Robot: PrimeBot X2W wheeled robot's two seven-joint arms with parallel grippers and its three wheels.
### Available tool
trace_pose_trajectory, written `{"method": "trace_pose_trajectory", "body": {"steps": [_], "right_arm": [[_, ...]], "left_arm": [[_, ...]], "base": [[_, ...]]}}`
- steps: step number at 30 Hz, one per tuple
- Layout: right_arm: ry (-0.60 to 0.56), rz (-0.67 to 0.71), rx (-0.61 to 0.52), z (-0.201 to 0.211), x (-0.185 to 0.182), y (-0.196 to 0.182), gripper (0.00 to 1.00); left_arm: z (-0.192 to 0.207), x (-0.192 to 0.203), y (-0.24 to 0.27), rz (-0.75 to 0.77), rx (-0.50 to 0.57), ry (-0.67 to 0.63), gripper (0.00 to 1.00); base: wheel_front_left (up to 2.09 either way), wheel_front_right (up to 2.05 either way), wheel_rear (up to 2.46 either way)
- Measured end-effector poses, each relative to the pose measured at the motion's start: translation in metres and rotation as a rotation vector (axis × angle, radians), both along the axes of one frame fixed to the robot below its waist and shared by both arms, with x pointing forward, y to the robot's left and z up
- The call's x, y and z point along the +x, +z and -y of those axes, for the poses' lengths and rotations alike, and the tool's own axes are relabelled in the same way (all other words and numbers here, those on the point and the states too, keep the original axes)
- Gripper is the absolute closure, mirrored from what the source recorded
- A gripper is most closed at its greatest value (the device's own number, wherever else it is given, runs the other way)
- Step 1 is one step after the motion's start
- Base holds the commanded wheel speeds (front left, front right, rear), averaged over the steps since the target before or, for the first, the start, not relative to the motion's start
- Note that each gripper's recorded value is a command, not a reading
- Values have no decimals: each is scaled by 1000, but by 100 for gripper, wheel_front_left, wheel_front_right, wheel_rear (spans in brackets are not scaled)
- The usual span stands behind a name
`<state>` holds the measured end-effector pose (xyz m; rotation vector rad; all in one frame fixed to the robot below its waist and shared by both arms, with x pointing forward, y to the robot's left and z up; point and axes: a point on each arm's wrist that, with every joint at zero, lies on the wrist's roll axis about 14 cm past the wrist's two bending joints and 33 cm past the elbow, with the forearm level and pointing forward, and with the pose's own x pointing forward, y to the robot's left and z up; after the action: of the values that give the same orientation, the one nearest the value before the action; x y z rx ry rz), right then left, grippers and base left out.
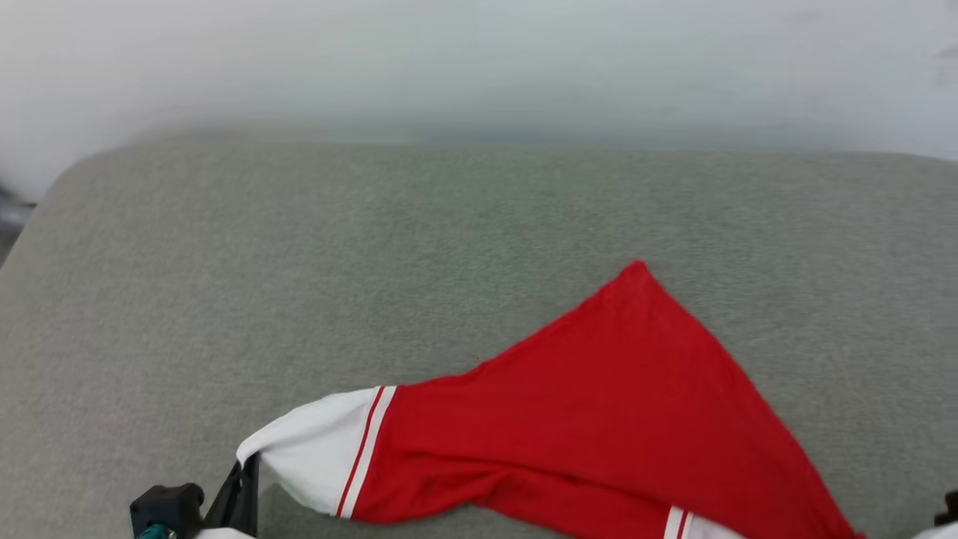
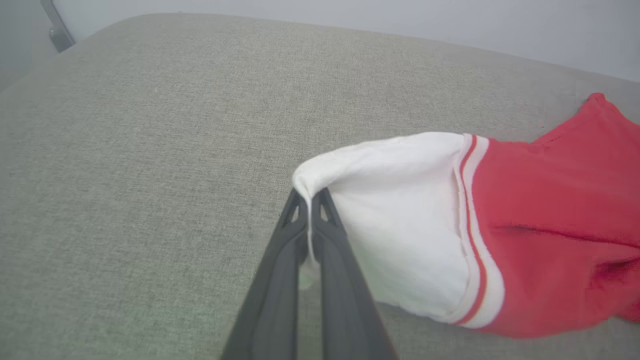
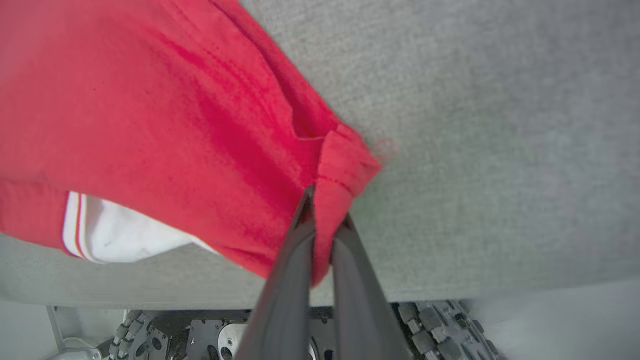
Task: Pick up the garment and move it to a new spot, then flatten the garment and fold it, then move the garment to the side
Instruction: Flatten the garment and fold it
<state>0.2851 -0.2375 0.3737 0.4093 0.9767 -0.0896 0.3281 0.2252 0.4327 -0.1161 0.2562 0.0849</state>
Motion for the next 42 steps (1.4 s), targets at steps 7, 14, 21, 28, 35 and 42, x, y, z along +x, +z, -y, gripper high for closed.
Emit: {"method": "trace_pose_trajectory", "body": {"steps": [7,14,21,28,35,42], "right_arm": [[-103,-15,63,3,-55,-11,24],[-142,296,-48,16,0,30,0],[-68,555,-185,21,66,74,0],[171,528,-171,-24,126,70,0],[431,312,-157,-64,159,48,0],[601,173,-150,-96,184,33,0]], "left_arm": [[12,3,5,1,-1,-46,100],[19,8,9,1,-3,-66,100],[23,13,16,25,-11,-63,100],[27,26,24,65,-17,-57,100],[26,33,26,82,-27,-41,100],[23,41,17,71,-35,-22,100]], "base": [[0,0,0],[0,0,0],[0,0,0],[0,0,0],[0,0,0],[0,0,0]]}}
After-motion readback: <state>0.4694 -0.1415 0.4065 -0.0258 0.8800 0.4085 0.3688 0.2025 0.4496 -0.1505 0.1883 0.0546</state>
